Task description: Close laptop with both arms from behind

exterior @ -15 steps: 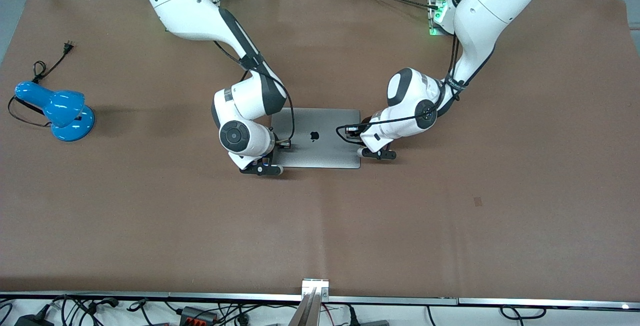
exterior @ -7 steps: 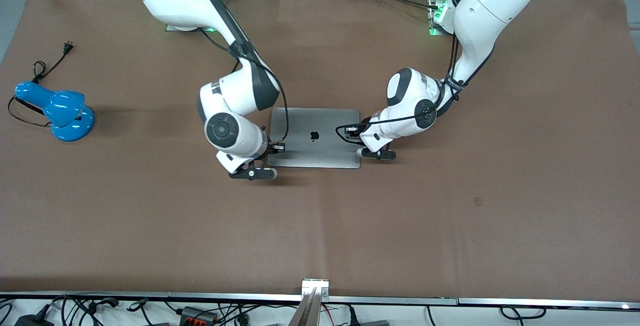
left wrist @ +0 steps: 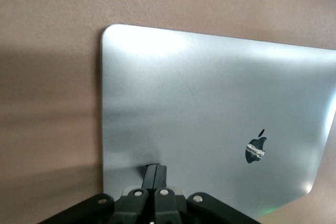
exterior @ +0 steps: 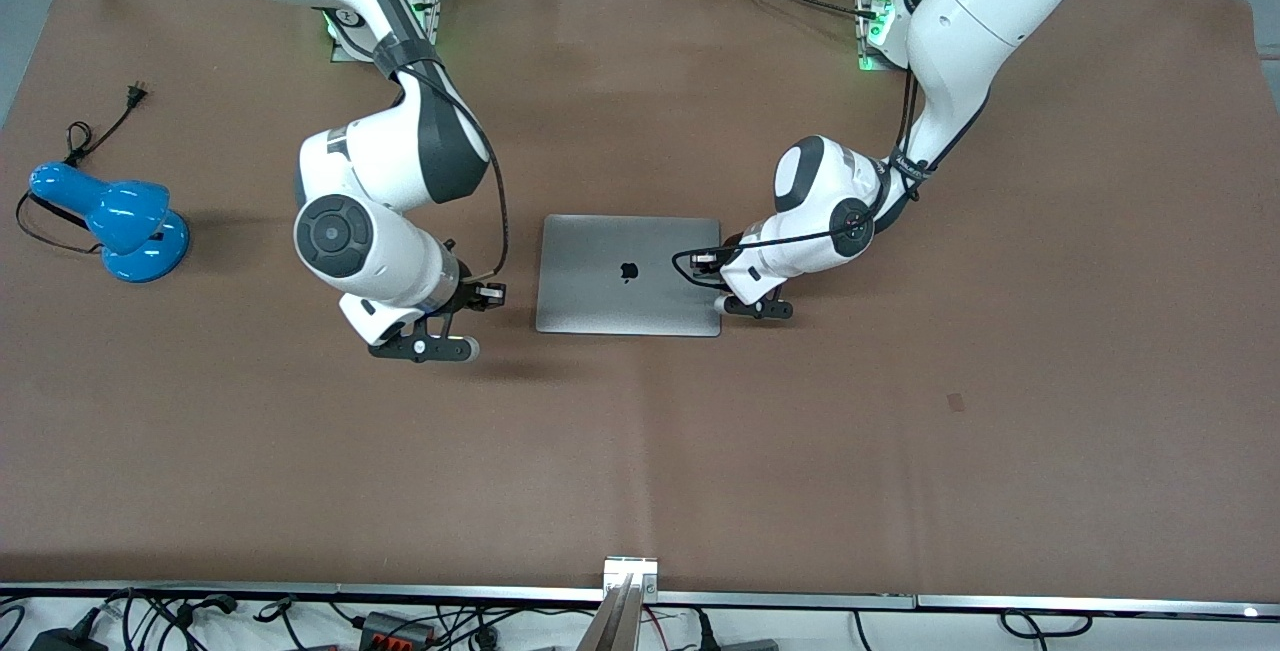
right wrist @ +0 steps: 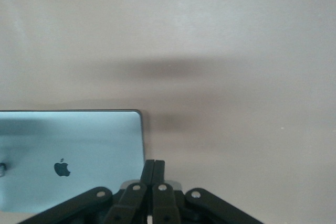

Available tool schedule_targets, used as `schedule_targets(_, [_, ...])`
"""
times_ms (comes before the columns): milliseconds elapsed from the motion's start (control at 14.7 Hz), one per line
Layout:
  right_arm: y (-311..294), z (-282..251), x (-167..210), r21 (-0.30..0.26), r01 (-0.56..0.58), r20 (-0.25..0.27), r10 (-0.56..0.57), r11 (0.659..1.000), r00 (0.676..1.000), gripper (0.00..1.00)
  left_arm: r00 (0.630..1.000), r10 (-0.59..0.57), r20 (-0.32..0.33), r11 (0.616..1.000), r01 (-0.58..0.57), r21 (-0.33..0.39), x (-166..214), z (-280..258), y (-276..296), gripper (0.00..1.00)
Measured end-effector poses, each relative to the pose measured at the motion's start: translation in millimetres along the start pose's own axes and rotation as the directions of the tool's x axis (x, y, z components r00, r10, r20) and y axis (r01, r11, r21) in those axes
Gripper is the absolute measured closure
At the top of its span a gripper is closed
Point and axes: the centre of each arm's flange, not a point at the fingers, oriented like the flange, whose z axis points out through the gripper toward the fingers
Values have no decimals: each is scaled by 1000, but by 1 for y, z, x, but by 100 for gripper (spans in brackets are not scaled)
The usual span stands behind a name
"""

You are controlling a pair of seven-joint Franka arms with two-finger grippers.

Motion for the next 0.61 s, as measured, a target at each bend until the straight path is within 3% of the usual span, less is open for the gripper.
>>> schedule_targets(340, [12,-5,-1,-19,-14,30,14,1000,999,99,1000,-5,-3,1000,5,28,9,-13,-13,99])
schedule_targets(613, [27,-22,-1,-22,-29,32,30,999,999,99,998,15,58,998,-18,56,3,-44,-3,99])
